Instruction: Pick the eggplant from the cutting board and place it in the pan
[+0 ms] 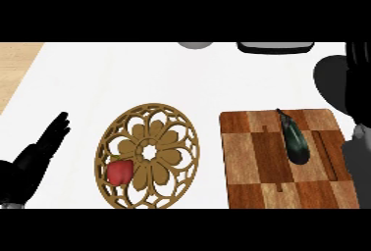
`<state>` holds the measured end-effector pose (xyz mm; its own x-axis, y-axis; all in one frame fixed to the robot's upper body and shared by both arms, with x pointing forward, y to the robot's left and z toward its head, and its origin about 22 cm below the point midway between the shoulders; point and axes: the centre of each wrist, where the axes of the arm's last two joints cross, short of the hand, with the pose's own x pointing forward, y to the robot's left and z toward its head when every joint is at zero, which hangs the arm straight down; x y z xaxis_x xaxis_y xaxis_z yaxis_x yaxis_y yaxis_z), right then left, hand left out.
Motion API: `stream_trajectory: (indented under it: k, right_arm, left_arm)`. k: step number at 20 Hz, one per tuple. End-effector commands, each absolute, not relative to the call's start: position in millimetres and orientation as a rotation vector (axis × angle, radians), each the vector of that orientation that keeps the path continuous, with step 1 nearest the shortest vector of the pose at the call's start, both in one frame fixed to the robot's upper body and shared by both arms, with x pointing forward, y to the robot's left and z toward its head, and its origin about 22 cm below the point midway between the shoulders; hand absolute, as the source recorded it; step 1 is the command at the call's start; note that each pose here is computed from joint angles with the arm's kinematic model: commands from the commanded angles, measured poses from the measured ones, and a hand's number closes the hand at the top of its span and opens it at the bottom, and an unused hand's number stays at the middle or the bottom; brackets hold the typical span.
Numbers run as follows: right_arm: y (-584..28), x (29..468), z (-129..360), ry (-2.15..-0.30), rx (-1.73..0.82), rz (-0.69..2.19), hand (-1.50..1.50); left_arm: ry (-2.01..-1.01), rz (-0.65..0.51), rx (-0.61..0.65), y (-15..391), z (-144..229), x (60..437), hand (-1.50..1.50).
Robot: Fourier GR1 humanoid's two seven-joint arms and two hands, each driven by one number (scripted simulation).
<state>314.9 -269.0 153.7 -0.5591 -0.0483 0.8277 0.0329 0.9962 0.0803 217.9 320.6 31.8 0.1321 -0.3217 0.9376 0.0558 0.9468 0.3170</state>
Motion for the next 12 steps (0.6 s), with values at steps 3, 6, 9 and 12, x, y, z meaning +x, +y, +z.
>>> stream_trajectory:
  k: [3, 6, 9, 12]
  right_arm:
    - [-246, 318, 145, -2.102, -0.081, 0.592, 1.50]
    - [-244, 313, 153, -1.941, -0.200, 1.145, 1.50]
    - [-266, 315, 185, -2.058, -0.634, 1.413, -1.50]
    - [-248, 312, 127, -2.166, -0.552, 1.494, -1.50]
  left_arm:
    - [-1.441, -0.239, 0.044, 281, 29, 229, 0.00]
    - [-1.458, -0.194, -0.097, 259, 30, 232, 0.00]
    - [-1.395, -0.148, -0.187, 240, 20, 227, 0.00]
    - [-1.370, -0.116, -0.227, 227, 17, 236, 0.00]
